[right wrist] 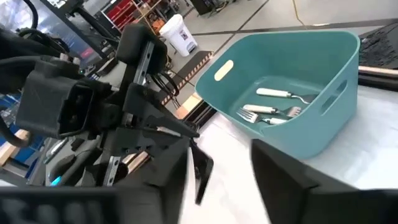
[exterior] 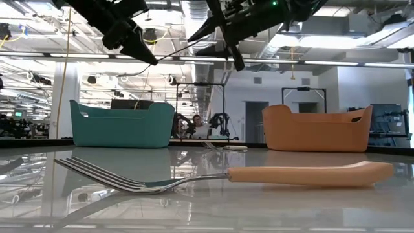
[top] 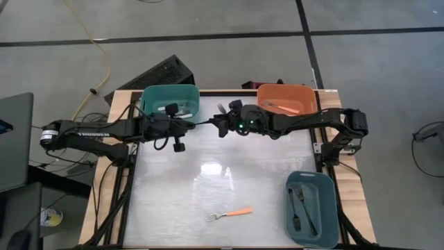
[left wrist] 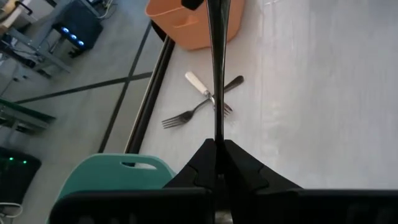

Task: Sort silverware by color (type)
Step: Put the bottom black fork into the gray bin

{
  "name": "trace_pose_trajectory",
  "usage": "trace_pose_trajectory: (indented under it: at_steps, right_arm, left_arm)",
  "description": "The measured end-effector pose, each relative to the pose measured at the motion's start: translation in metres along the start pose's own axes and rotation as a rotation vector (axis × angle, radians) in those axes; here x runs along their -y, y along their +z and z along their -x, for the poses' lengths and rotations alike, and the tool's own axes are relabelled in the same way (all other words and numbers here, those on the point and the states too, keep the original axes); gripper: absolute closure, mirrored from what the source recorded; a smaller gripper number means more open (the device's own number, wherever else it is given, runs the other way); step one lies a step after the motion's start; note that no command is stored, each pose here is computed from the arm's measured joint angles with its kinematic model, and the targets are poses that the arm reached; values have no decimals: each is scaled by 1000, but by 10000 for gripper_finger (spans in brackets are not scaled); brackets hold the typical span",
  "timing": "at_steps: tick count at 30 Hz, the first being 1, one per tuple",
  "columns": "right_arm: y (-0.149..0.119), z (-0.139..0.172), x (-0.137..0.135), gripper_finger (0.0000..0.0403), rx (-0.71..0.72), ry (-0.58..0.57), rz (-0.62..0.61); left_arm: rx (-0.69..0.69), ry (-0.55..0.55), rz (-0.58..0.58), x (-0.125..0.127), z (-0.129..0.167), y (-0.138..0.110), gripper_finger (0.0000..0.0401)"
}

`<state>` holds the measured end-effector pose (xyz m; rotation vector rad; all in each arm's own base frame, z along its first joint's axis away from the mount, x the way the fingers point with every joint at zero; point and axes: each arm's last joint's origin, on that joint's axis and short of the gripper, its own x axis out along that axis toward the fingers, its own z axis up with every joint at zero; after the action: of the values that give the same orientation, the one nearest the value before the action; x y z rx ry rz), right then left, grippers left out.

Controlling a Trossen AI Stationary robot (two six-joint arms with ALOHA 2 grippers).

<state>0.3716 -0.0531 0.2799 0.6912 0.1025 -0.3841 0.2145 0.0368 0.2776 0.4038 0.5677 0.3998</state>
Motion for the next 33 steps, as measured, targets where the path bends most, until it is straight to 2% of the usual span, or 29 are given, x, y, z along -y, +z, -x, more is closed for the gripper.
trace_pose_trajectory:
  at_steps: [7,12,18,22,25,30,33]
  right_arm:
    - [-1,0,0,371,-23,6,6]
    - [-1,1,-1,379,-22,15,36]
    - [3,14,2,379,-97,-42,56]
    - [20,48,1,379,-183,-81,83]
    - [34,85,-4,379,-291,-23,64]
    - [42,161,-18,379,-567,162,-91]
    - [35,208,-25,379,-721,169,-207]
  left_arm:
    - [4,-5,6,0,0,0,401]
    - [29,-87,5,2,0,1,384]
    - [74,-145,24,3,5,4,312]
    - [147,-153,56,-5,21,9,267]
    - [217,-138,45,-13,37,11,247]
    - [266,-90,75,-24,53,10,240]
    - [271,-101,84,-26,52,9,239]
